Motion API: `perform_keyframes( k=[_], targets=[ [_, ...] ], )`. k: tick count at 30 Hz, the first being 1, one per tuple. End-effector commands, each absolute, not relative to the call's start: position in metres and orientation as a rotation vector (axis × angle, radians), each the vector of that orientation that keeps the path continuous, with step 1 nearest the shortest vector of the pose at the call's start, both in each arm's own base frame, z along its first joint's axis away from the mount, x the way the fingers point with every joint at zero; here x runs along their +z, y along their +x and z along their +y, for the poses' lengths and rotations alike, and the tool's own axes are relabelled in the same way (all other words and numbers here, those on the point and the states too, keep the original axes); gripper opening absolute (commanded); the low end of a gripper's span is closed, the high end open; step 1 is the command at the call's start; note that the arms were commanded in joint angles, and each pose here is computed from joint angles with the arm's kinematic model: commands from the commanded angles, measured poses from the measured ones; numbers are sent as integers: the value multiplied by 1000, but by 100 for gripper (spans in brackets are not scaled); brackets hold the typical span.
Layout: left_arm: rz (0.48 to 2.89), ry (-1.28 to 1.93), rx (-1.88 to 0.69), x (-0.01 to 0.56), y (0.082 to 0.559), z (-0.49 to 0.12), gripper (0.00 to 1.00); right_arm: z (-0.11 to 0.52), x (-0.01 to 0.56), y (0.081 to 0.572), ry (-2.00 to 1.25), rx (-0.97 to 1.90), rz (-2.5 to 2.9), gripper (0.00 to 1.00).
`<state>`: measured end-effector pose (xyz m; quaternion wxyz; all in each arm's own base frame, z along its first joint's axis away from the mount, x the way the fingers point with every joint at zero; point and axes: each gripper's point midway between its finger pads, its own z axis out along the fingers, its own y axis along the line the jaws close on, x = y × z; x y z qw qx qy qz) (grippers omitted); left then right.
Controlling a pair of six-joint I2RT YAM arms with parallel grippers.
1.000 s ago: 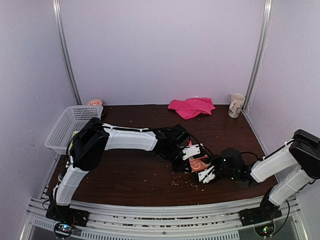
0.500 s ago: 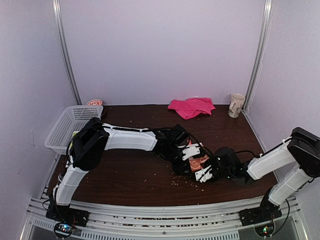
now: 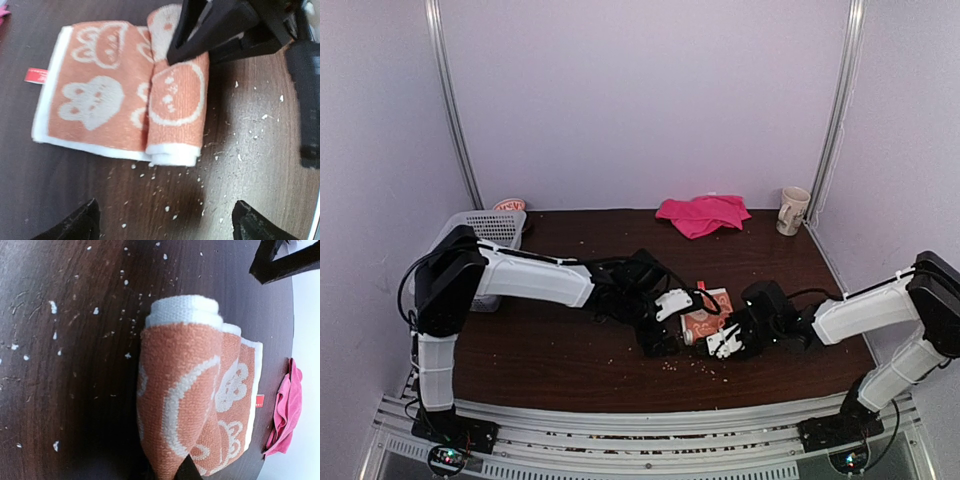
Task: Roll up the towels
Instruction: Roll the towel at the center of the board.
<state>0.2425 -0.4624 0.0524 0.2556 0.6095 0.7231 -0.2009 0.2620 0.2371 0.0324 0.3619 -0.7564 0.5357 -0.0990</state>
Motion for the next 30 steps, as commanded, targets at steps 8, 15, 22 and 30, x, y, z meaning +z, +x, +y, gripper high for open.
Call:
perform_keyframes(
  k=[8, 15, 22, 30],
  targets=[
    [1584, 1595, -377, 93, 250, -445, 94, 237, 18, 251, -2091, 126, 1683, 9],
    [1424, 1608, -235, 85, 250, -433, 92, 243, 18, 255, -2140, 337, 1875, 8],
    [1235, 1650, -52, 79, 246, -437, 88, 244, 18, 255, -2179, 509, 2044, 10],
    [1121, 1718, 60, 66, 247, -464, 83, 242, 6, 253, -2200, 707, 2258, 11]
  ],
)
